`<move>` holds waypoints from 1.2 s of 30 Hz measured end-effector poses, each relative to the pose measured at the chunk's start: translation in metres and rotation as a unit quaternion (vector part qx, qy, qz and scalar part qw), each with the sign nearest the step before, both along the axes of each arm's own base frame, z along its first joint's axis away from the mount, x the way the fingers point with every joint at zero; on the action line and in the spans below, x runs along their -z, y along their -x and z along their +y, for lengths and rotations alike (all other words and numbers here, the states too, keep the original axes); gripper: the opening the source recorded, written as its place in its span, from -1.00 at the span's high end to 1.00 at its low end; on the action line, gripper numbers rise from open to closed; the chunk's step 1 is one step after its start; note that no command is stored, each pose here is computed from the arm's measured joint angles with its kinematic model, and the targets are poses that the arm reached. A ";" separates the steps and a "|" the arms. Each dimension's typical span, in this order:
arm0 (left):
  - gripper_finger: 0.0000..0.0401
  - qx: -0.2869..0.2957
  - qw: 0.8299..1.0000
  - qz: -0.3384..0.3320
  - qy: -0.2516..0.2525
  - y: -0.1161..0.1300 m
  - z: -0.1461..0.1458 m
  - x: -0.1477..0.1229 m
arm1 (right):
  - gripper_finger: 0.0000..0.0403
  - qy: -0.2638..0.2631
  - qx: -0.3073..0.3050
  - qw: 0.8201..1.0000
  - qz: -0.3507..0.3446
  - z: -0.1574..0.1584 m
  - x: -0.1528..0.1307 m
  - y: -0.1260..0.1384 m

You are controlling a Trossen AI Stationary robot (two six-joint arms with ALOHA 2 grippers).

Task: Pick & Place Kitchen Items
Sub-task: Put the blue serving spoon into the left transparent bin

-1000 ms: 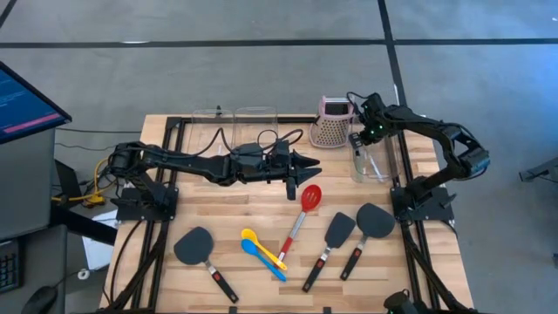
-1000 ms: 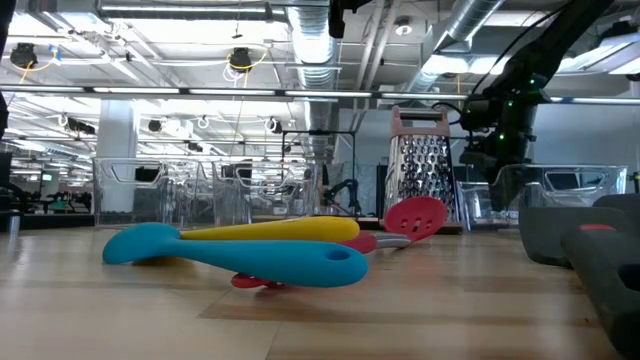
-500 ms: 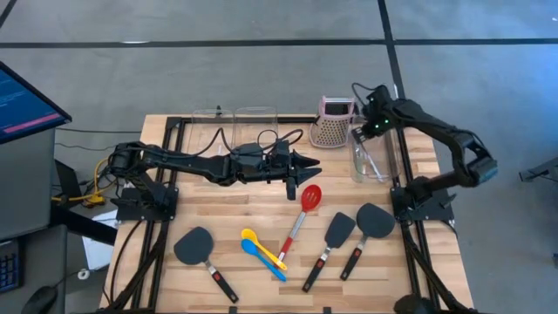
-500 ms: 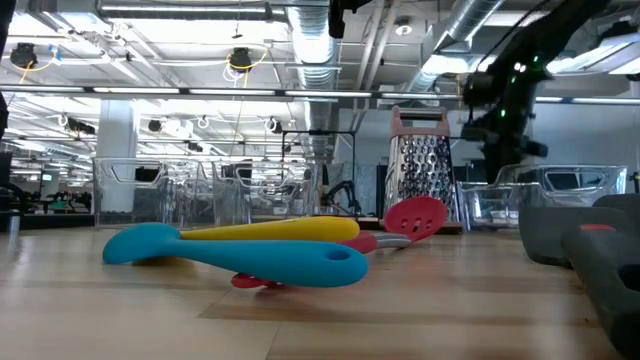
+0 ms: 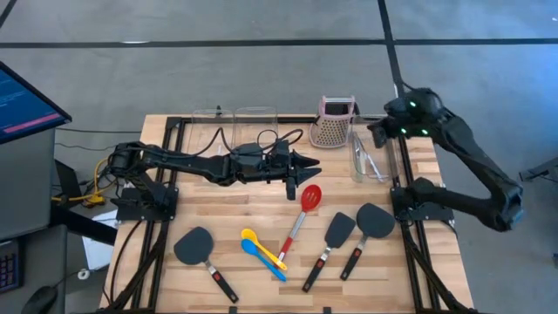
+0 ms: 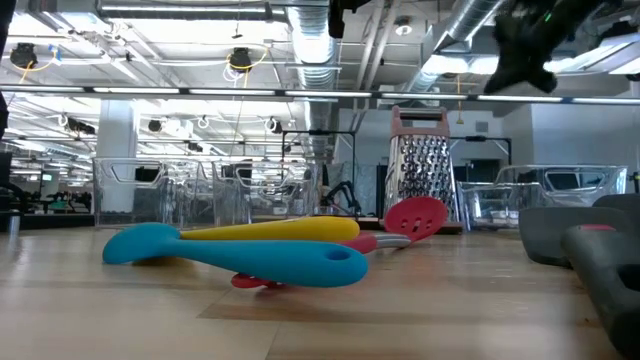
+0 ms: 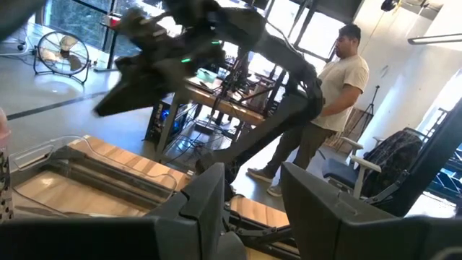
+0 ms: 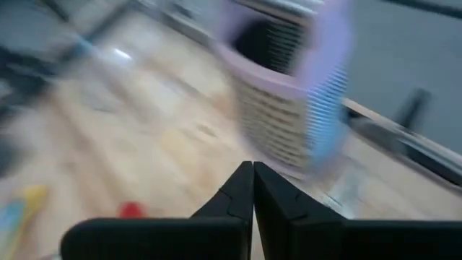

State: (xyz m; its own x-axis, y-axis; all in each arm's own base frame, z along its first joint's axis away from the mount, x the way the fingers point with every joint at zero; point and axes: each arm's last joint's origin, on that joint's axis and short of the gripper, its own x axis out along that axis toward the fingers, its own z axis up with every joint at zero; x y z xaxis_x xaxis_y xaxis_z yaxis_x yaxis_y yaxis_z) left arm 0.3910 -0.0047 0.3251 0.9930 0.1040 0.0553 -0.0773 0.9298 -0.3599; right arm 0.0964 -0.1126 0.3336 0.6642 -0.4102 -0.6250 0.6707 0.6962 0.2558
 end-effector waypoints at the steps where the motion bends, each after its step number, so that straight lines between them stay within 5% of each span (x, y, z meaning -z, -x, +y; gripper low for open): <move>1: 0.36 0.000 1.000 0.006 -0.008 0.002 0.000 -0.002 | 0.97 0.006 -0.013 1.000 -0.020 0.009 -0.005 0.002; 9: 0.54 -0.002 0.991 0.101 -0.089 0.056 -0.011 -0.038 | 0.98 0.046 -0.087 0.986 -0.133 0.068 -0.028 0.030; 17: 0.73 0.039 0.987 0.078 -0.137 0.121 -0.038 -0.082 | 0.99 0.043 -0.134 0.966 -0.216 0.097 -0.036 0.055; 22: 0.84 0.016 0.984 0.087 -0.154 0.149 -0.054 -0.092 | 0.98 0.051 -0.161 0.957 -0.235 0.105 -0.037 0.064; 31: 0.98 -0.022 0.974 0.147 -0.172 0.158 -0.066 -0.071 | 0.99 0.054 -0.202 0.947 -0.243 0.102 -0.042 0.052; 36: 0.98 -0.021 0.980 0.144 -0.134 0.152 -0.070 -0.044 | 1.00 0.051 -0.236 0.945 -0.219 0.097 -0.041 0.034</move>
State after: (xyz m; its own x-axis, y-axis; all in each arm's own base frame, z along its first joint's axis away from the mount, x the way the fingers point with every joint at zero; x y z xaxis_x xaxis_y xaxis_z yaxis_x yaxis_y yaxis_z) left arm 0.2394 -0.0743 0.3686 0.9665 0.1655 -0.1963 -0.1804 0.9817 -0.0605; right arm 0.0622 -0.0156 0.3749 0.9743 -0.0463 -0.2202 0.1237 0.9276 0.3524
